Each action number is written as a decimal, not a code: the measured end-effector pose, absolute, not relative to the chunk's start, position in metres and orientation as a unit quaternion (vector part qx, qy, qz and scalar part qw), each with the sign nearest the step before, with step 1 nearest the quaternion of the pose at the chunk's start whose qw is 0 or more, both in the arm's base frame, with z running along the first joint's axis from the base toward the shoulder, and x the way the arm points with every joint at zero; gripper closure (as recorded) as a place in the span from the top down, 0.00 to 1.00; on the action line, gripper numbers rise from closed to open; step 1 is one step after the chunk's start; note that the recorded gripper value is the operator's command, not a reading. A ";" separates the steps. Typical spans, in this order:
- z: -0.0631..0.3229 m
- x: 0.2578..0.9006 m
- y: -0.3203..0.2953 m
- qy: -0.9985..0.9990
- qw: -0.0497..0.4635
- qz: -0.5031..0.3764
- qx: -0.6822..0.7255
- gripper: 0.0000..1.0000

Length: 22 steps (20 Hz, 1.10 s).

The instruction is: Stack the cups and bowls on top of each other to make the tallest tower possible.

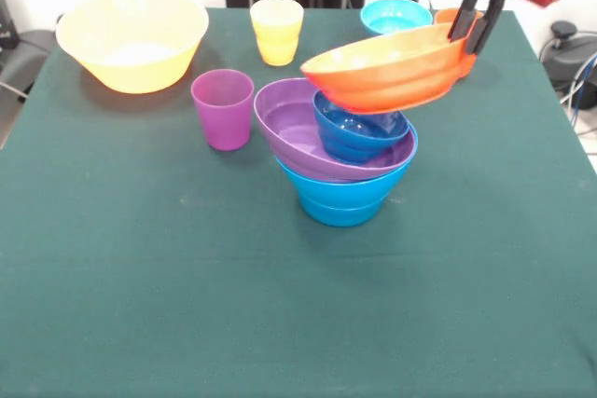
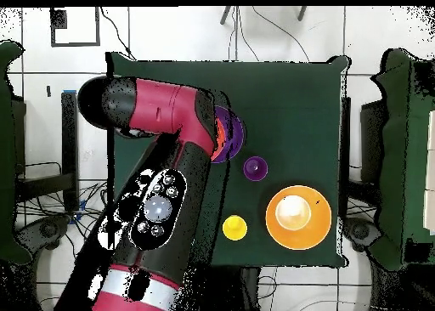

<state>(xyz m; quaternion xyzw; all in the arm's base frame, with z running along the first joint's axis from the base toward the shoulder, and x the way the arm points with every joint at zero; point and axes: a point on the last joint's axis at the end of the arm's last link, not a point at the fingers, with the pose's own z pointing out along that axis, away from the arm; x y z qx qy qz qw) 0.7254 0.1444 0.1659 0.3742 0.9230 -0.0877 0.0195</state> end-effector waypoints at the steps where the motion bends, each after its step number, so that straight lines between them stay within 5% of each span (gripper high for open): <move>1: 0.160 0.726 0.143 0.923 0.017 -0.090 0.374 0.00; 22: 0.121 0.735 0.133 0.923 0.010 -0.110 0.369 0.00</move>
